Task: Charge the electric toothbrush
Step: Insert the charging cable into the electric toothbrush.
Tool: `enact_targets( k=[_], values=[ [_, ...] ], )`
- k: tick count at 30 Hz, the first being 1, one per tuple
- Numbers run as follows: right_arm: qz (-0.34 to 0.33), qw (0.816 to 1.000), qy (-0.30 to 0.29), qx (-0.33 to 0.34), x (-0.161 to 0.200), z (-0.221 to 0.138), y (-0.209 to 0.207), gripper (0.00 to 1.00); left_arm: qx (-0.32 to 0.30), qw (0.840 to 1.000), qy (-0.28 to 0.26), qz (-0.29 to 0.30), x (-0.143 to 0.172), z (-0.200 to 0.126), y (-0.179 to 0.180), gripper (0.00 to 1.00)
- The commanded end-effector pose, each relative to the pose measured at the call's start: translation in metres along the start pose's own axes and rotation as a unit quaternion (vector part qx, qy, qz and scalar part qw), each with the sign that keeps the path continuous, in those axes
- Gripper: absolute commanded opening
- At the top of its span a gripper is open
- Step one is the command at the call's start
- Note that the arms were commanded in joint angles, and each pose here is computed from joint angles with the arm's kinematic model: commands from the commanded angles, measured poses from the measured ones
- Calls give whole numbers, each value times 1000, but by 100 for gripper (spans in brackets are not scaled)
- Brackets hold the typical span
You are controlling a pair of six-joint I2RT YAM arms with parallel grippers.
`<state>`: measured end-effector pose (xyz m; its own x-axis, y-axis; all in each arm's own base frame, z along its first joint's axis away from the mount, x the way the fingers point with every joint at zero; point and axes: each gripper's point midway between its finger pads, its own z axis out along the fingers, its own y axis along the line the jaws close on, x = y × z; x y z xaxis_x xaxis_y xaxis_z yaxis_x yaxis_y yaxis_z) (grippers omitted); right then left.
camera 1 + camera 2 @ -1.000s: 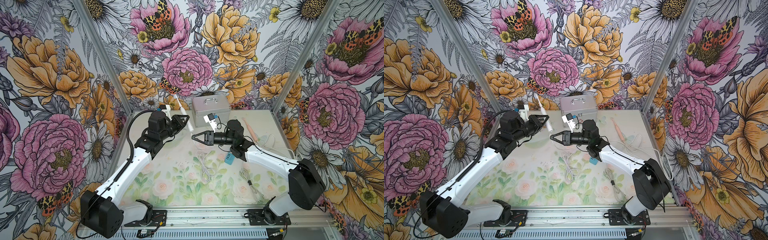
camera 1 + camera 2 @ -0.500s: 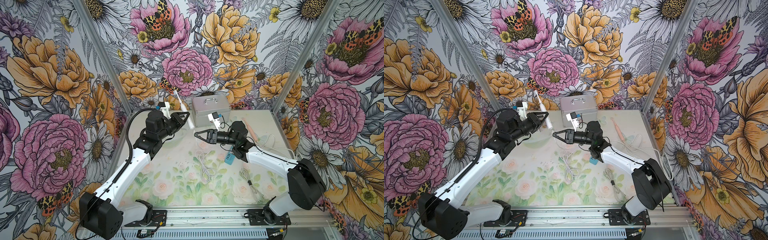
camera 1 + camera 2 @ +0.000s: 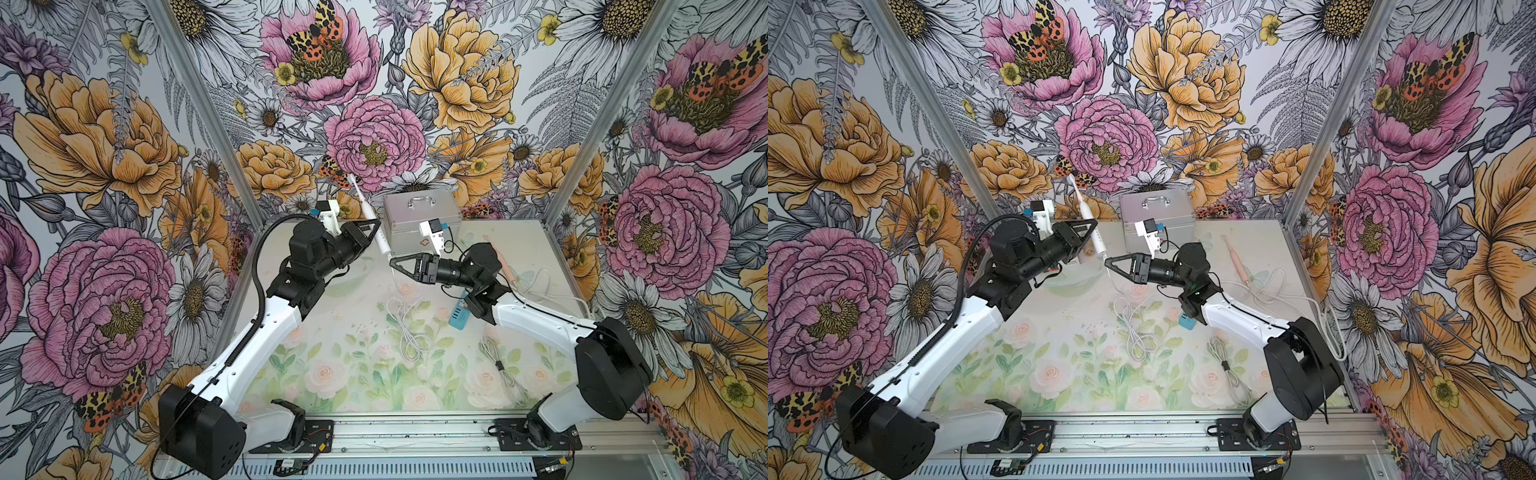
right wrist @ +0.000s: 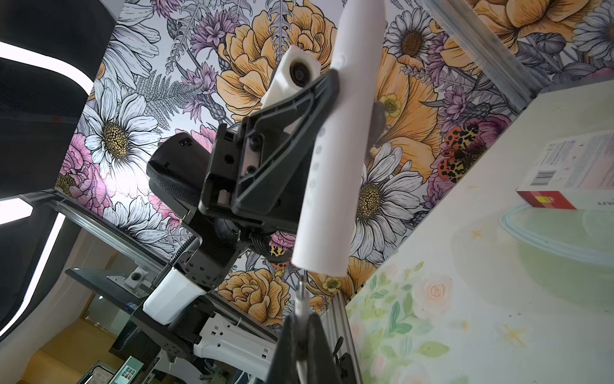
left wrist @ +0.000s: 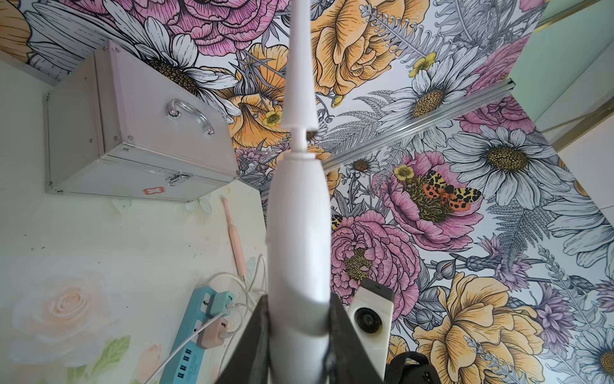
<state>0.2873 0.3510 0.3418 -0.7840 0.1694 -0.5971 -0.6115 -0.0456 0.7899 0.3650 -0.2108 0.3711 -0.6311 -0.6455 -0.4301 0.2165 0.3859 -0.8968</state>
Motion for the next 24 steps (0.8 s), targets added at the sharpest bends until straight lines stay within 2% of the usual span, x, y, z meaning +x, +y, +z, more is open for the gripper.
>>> enact_targets(
  k=[1, 15, 24],
  values=[
    [-13, 1000, -21, -17, -14, 2, 8, 0, 40, 999, -1, 13, -2, -3, -24, 0],
    [-5, 999, -33, -19, -22, 4, 6, 0, 54, 998, 8, 14, 3, -4, -33, 0],
    [-19, 998, -43, -49, -27, 2, 25, 0, 53, 998, 8, 19, 1, -4, -30, 0]
  ],
)
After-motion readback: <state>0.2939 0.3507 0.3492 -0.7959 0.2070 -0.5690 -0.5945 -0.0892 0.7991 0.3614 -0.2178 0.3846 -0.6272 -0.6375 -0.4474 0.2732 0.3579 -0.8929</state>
